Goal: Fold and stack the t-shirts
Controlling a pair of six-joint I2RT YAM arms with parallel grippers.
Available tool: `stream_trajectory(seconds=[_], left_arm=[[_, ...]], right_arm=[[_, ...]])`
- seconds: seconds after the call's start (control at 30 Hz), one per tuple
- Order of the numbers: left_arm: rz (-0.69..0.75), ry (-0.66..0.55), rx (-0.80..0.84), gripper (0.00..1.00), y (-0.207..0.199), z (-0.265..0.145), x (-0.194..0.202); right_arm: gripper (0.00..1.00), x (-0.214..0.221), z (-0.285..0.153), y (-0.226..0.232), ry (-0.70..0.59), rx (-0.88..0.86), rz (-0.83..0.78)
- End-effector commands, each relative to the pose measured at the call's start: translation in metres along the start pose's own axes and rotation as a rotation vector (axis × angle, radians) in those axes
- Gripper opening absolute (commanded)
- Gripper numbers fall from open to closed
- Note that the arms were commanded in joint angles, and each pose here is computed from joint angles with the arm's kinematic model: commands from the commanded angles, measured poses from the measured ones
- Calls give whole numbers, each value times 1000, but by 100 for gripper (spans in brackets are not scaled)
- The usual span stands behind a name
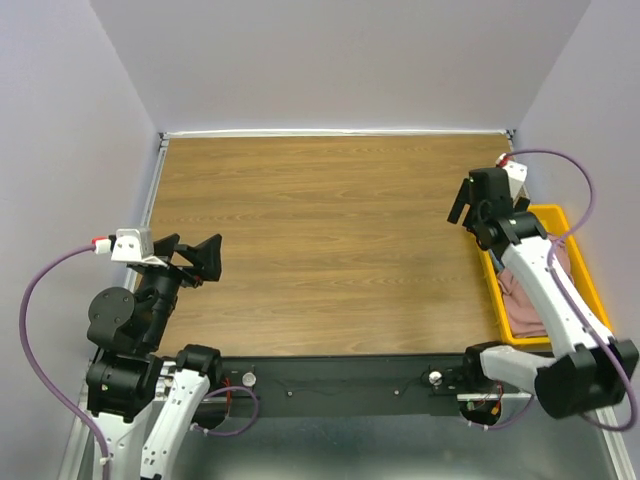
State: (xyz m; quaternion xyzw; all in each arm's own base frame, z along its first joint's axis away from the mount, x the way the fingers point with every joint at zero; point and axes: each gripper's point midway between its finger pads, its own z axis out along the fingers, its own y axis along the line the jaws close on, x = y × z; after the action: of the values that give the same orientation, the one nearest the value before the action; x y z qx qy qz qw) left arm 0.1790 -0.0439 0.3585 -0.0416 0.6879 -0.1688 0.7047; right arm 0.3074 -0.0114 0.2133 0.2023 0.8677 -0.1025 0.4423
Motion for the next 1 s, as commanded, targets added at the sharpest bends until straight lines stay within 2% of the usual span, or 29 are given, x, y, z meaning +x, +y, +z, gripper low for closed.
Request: stream_trajectory(seconds=[0.0, 0.17, 0.4, 0.67, 0.73, 0.97], left_arm=[[-34, 39, 92, 99, -17, -7, 9], [-60, 88, 207, 99, -39, -14, 14], [-53, 139, 277, 99, -51, -16, 21], [-26, 191, 297, 99, -58, -12, 23], [-25, 216, 294, 99, -59, -8, 28], [-55, 264, 297, 99, -62, -4, 39]], right_arm=[[100, -2, 26, -37, 4, 258, 25], [100, 2, 52, -99, 59, 467, 111], [96, 23, 76, -149, 137, 613, 204], [88, 42, 106, -146, 160, 517, 391], [83, 46, 115, -133, 177, 441, 404], [80, 60, 125, -118, 228, 338, 349]])
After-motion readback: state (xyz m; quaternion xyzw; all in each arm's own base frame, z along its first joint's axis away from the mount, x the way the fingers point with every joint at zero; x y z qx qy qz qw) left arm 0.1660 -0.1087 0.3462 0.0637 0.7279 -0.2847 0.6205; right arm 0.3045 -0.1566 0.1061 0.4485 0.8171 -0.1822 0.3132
